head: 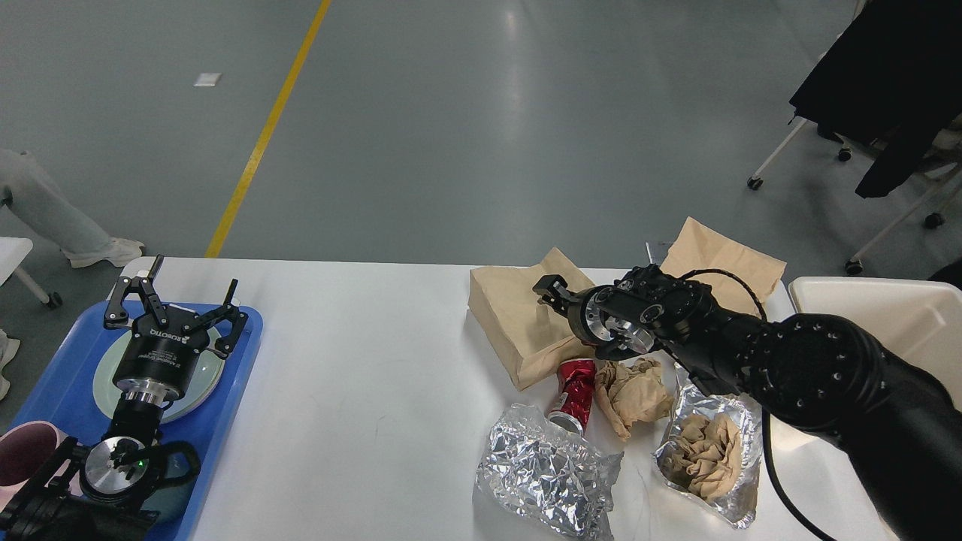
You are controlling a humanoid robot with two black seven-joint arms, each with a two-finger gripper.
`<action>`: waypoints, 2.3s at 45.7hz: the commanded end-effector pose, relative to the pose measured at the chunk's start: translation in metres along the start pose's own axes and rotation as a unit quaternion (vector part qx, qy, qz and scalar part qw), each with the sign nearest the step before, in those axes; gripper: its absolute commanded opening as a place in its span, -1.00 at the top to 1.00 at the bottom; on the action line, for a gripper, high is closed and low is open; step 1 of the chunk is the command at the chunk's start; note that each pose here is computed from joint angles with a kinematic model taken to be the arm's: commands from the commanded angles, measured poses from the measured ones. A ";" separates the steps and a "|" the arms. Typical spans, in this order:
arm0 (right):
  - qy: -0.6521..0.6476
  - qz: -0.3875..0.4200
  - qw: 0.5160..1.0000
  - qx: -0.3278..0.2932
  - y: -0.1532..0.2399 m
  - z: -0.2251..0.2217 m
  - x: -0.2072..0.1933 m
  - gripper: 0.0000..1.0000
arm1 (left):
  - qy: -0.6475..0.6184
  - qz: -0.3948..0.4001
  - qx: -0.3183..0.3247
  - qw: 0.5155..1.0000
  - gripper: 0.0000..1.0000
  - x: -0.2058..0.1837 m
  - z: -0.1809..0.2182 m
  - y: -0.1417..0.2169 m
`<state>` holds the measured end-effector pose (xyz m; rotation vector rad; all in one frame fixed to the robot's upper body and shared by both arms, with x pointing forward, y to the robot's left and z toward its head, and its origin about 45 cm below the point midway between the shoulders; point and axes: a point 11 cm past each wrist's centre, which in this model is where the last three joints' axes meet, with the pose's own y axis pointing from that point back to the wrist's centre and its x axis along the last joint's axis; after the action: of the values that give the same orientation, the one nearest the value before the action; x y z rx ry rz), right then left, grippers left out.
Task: Tidy desktop
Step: 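Grasp the brown paper bag with the right gripper and pull it, then carry the paper bag into the white bin and release it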
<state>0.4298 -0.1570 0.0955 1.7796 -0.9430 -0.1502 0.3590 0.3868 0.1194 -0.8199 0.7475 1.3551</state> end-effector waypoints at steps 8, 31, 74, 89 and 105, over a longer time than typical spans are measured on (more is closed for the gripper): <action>0.024 0.009 1.000 0.007 -0.003 -0.005 -0.010 -0.90 | 0.000 0.000 0.000 1.000 -0.93 0.000 0.000 0.000; 0.039 -0.001 0.999 0.005 -0.007 -0.003 -0.026 0.78 | 0.000 0.000 0.000 1.000 -0.93 0.000 0.000 0.000; 0.049 -0.017 0.999 0.011 0.025 -0.018 0.008 1.00 | 0.000 0.000 0.001 1.000 -0.93 0.000 0.000 0.000; 0.141 -0.046 0.989 -0.018 0.107 -0.028 0.065 1.00 | 0.000 -0.001 0.000 1.000 -0.93 -0.001 0.000 -0.001; 0.249 -0.107 0.953 -0.136 0.226 -0.006 0.108 1.00 | 0.000 0.000 0.001 1.000 -0.93 0.000 0.000 0.000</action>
<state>0.4073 -0.2269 0.2930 1.5924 -0.4288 0.0881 0.3591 0.3865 0.1193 -0.8186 0.7479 1.3544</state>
